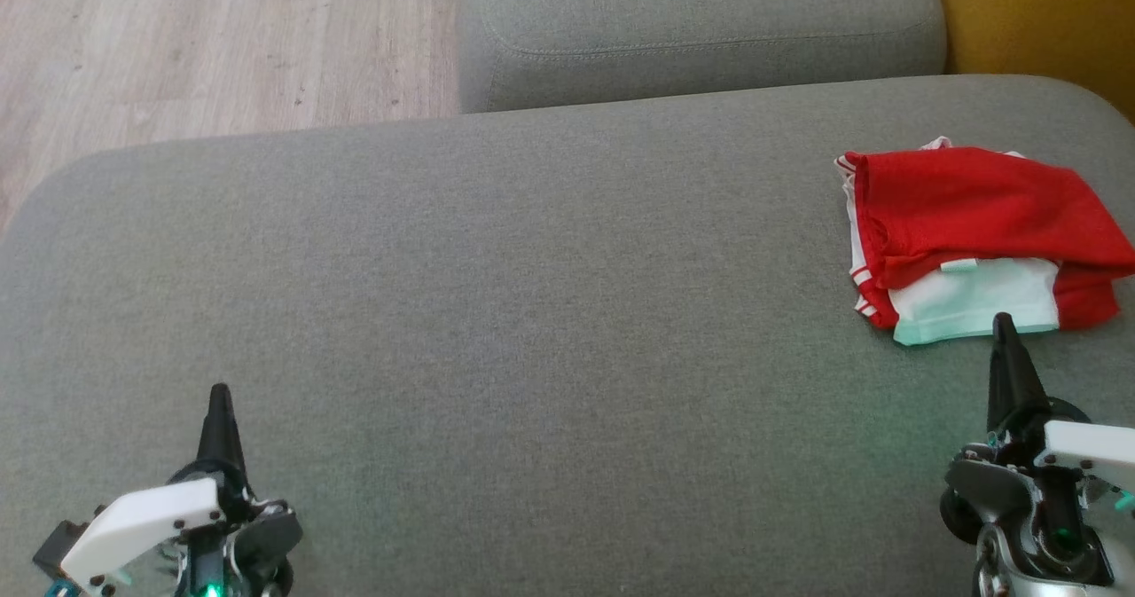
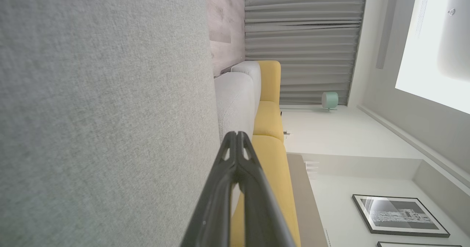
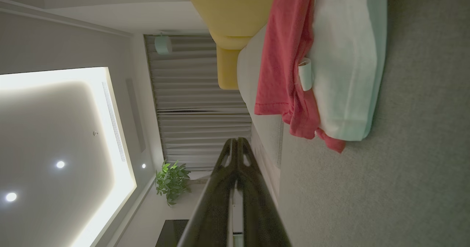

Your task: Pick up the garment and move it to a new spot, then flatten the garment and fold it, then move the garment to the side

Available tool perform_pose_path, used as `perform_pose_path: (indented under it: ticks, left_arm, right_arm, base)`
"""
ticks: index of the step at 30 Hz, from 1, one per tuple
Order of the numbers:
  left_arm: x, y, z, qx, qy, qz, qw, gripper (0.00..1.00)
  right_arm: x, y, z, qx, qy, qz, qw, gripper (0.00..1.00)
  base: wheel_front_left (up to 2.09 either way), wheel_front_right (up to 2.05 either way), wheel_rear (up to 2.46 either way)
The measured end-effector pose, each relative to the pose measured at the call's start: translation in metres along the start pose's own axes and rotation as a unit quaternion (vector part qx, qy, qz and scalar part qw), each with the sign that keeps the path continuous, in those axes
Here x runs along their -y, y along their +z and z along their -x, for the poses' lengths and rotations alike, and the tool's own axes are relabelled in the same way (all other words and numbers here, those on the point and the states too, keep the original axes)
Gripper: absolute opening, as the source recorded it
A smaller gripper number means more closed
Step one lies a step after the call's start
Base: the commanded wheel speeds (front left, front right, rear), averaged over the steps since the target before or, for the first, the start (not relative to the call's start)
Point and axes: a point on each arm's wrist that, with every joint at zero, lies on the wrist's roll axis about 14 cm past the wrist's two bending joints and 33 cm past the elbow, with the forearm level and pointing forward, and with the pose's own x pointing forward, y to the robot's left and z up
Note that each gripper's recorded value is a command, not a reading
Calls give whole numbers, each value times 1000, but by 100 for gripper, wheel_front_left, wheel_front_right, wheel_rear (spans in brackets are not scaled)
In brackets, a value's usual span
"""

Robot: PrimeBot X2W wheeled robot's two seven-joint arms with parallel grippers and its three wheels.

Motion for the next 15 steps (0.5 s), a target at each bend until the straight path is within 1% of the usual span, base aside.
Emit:
perform_pose_path:
  ticks: [15]
  left_arm:
    - [0, 0, 0, 0, 0, 0, 1000, 0]
  right_arm:
    - [0, 0, 0, 0, 0, 0, 1000, 0]
  base:
    - [0, 0, 0]
